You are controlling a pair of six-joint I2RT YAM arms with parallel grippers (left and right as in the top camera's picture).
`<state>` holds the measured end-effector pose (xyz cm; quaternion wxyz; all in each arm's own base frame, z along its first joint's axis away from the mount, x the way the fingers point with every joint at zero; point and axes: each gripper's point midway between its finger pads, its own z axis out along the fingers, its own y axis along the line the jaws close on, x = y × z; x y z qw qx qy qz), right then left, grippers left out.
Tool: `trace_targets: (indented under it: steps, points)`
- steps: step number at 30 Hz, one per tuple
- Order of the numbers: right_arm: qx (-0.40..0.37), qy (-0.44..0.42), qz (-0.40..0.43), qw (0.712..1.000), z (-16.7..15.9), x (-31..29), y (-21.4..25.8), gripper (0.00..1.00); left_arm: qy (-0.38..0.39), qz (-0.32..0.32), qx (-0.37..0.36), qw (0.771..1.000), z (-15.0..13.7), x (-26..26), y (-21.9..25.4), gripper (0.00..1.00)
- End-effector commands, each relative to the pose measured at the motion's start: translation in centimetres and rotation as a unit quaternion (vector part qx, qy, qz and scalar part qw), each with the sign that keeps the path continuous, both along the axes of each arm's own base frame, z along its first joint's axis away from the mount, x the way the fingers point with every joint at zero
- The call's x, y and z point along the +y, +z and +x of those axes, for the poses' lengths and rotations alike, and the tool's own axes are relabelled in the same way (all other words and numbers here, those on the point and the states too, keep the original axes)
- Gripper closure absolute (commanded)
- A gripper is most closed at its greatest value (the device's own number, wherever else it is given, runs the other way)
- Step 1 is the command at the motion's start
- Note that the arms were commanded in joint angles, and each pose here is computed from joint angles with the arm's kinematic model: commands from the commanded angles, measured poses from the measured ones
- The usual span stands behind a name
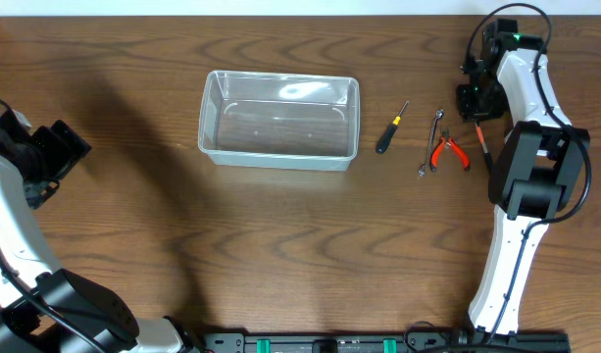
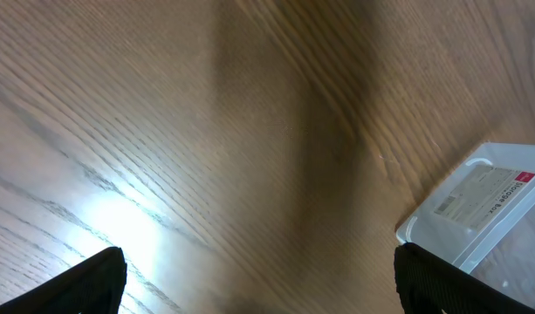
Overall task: Pack container
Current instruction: 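Close the right gripper on the hammer handle and lift it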
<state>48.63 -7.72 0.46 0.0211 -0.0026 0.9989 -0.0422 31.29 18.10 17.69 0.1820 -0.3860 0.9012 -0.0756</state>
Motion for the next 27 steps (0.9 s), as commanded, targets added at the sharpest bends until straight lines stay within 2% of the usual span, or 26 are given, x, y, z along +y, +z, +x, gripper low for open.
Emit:
trace_targets:
  steps: [1,9,18,27]
  points:
    - [-0.005,-0.005,0.001,1.0,0.2,-0.4,0.2,0.79,-0.009,0.01,-0.005,1.0,0.1,0.0,0.6,0.09]
    - [-0.005,-0.005,0.002,1.0,0.2,-0.4,0.2,0.91,-0.009,0.01,-0.005,1.0,0.1,0.0,0.6,0.1]
    - [-0.02,0.0,0.0,1.0,1.0,0.1,1.0,0.96,-0.009,0.01,-0.005,1.0,0.1,0.0,0.6,0.1]
    - [-0.095,0.016,-0.009,0.995,4.4,1.4,7.1,0.96,-0.009,0.01,-0.005,1.0,0.1,0.0,0.6,0.1]
